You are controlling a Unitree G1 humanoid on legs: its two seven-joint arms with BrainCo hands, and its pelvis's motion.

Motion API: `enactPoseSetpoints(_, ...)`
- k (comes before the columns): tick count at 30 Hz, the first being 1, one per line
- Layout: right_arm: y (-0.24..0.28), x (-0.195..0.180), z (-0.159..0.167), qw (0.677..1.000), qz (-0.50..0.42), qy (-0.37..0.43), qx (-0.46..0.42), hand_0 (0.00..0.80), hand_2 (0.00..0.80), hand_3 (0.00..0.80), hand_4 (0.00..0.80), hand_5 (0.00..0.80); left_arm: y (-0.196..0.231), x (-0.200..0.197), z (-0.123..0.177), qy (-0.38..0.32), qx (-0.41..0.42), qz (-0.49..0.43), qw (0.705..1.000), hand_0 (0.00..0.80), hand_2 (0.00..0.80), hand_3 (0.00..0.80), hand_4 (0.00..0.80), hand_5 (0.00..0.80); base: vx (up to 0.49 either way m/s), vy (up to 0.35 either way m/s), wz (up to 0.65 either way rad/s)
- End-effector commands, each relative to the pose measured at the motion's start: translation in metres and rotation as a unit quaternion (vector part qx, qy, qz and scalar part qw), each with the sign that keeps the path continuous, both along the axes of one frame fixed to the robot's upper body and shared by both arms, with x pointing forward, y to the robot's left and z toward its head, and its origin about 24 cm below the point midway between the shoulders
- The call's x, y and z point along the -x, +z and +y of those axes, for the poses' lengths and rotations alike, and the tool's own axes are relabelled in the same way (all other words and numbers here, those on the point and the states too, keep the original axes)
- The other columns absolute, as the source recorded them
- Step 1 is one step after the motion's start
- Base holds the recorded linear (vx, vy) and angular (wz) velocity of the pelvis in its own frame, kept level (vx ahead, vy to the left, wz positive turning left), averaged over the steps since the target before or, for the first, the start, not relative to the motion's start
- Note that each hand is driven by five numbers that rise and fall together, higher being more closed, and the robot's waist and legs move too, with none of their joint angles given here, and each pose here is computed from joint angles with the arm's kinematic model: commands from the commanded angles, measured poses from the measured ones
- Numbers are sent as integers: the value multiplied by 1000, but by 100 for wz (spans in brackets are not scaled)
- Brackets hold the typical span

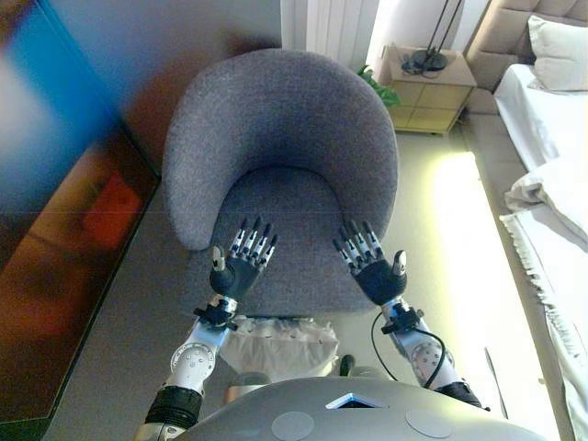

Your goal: Pick up the cushion and take it to the sofa

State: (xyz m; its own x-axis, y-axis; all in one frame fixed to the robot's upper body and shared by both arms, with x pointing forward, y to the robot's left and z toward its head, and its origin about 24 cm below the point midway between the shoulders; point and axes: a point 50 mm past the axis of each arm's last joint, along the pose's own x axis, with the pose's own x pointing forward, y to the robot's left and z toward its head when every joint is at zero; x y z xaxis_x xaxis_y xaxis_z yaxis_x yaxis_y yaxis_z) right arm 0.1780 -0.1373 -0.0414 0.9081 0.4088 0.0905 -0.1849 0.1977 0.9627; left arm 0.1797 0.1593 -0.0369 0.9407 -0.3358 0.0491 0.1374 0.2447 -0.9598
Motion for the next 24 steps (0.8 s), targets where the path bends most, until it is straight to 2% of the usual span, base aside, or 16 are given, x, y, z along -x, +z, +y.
enactPoseSetpoints(1, 22, -13, 5, 998, -66, 12, -2, 0, 0, 0, 0, 0, 14, -12, 2, 0, 13, -40, 999, 0, 0, 0, 0, 0, 0, 0, 0)
enactPoseSetpoints(3, 21, -12, 4, 998, -63, 11, 14, 0, 0, 0, 0, 0, 12, -11, 2, -1, -4, -34, 999, 0, 0, 0, 0, 0, 0, 0, 0)
enactPoseSetpoints(6, 13, -14, -4, 991, -33, -8, 131, 0, 0, 0, 0, 0, 4, -12, 15, 28, -134, 6, 991, 0, 0, 0, 0, 0, 12, -6, 0)
enactPoseSetpoints(8, 5, -18, -21, 949, -11, -31, 314, 0, 0, 0, 0, 0, 1, -15, 37, 78, -306, 43, 948, 0, 0, 0, 0, 0, 34, -20, -2)
enactPoseSetpoints(9, 4, -20, -29, 916, -4, -42, 399, 0, 0, 0, 0, 0, 3, -17, 48, 99, -386, 53, 916, 0, 0, 0, 0, 0, 10, -17, -3)
enactPoseSetpoints(10, 4, -20, -39, 877, -3, -50, 477, 0, 0, 0, 0, 0, 6, -19, 61, 115, -453, 59, 882, 0, 0, 0, 0, 0, -2, -14, -3)
enactPoseSetpoints(11, 5, -19, -47, 851, 0, -58, 522, 0, 0, 0, 0, 0, 8, -19, 68, 122, -486, 65, 863, 0, 0, 0, 0, 0, -15, -12, -5)
enactPoseSetpoints(14, 3, -21, -65, 789, 12, -74, 610, 0, 0, 0, 0, 0, 6, -20, 80, 121, -546, 76, 825, 0, 0, 0, 0, 0, -48, -5, -11)
enactPoseSetpoints(17, 4, -32, -69, 738, 2, -92, 669, 0, 0, 0, 0, 0, -2, -28, 81, 124, -559, 86, 815, 0, 0, 0, 0, 0, -140, -17, -7)
enactPoseSetpoints(21, 11, -55, -68, 720, -2, -115, 685, 0, 0, 0, 0, 0, 2, -49, 78, 146, -555, 77, 815, 0, 0, 0, 0, 0, -315, -34, -5)
enactPoseSetpoints(24, 16, -70, -65, 728, 2, -122, 675, 0, 0, 0, 0, 0, 8, -63, 70, 152, -563, 61, 810, 0, 0, 0, 0, 0, -282, 0, -2)
